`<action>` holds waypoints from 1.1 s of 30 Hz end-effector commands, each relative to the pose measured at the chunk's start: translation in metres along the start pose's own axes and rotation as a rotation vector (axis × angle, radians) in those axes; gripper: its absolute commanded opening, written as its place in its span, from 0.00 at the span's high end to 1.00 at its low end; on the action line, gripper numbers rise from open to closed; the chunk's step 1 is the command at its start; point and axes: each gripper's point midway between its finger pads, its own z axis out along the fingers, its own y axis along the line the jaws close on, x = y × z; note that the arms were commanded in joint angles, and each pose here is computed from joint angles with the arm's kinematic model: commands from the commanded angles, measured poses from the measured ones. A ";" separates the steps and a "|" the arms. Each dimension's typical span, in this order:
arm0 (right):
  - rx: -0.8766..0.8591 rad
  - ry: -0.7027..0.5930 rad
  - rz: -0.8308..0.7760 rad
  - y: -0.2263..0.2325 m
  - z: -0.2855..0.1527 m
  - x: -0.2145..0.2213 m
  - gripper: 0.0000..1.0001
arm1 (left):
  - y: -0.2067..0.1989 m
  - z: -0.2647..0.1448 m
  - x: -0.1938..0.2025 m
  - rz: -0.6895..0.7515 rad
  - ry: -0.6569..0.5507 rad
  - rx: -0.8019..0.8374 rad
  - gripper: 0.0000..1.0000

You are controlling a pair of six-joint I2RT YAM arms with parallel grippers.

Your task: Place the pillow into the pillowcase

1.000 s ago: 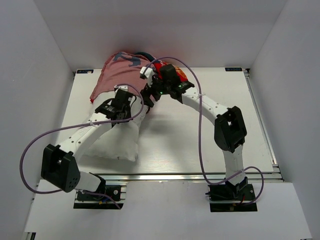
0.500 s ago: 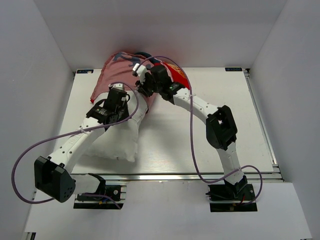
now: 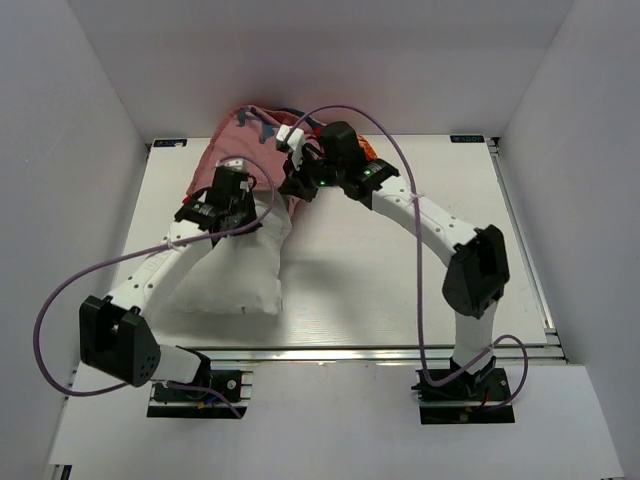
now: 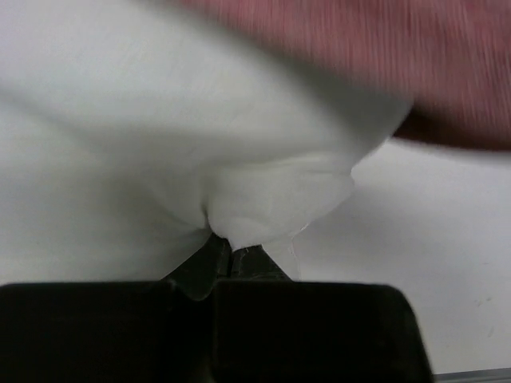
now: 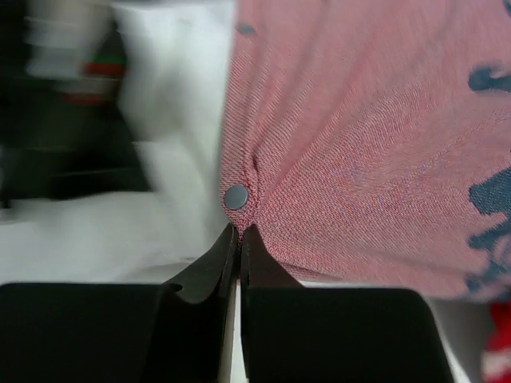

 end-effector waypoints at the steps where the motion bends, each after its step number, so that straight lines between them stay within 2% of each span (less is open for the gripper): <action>1: -0.282 -0.168 0.017 0.102 -0.055 -0.084 1.00 | -0.042 -0.014 -0.081 -0.029 -0.196 0.159 1.00; 3: -0.311 -0.204 0.064 0.115 -0.068 -0.103 1.00 | -0.063 -0.035 -0.117 -0.016 -0.262 0.223 1.00; 6: -0.290 -0.307 0.045 0.115 -0.094 -0.150 1.00 | -0.086 -0.053 -0.146 -0.001 -0.304 0.311 1.00; 9: -0.225 -0.393 0.014 0.108 -0.122 -0.186 1.00 | -0.117 -0.100 -0.183 -0.003 -0.396 0.459 1.00; 11: -0.143 -0.393 0.016 0.090 -0.127 -0.183 1.00 | -0.125 -0.122 -0.191 -0.022 -0.437 0.525 1.00; 12: -0.111 -0.347 0.036 0.084 -0.121 -0.161 1.00 | -0.128 -0.128 -0.191 -0.030 -0.443 0.551 1.00; 15: -0.030 -0.206 0.181 0.038 -0.105 -0.088 1.00 | -0.137 -0.119 -0.161 -0.068 -0.380 0.648 1.00; 16: -0.025 -0.130 0.272 0.031 -0.096 -0.048 1.00 | -0.138 -0.094 -0.130 -0.102 -0.302 0.676 1.00; 17: 0.024 -0.090 0.315 0.014 -0.097 -0.022 1.00 | -0.145 -0.085 -0.109 -0.106 -0.261 0.700 1.00; 19: 0.063 -0.029 0.371 0.004 -0.096 0.015 1.00 | -0.153 -0.074 -0.082 -0.136 -0.237 0.732 1.00; 20: 0.076 0.006 0.418 -0.001 -0.098 0.037 1.00 | -0.155 -0.054 -0.044 -0.131 -0.158 0.721 1.00; 21: 0.079 0.008 0.437 -0.001 -0.100 0.040 1.00 | -0.157 -0.046 -0.030 -0.138 -0.132 0.722 1.00; 24: 0.096 -0.008 0.458 -0.004 -0.105 0.037 1.00 | -0.164 -0.023 0.005 -0.153 -0.085 0.721 1.00; 28: 0.109 -0.093 0.465 -0.022 -0.109 -0.002 1.00 | -0.184 -0.007 0.023 -0.136 -0.045 0.742 1.00; 32: 0.068 -0.219 0.440 -0.030 -0.114 -0.072 1.00 | -0.204 0.003 0.013 -0.118 -0.050 0.760 1.00; 33: 0.060 -0.270 0.415 -0.029 -0.123 -0.100 1.00 | -0.213 -0.002 -0.004 -0.109 -0.090 0.771 1.00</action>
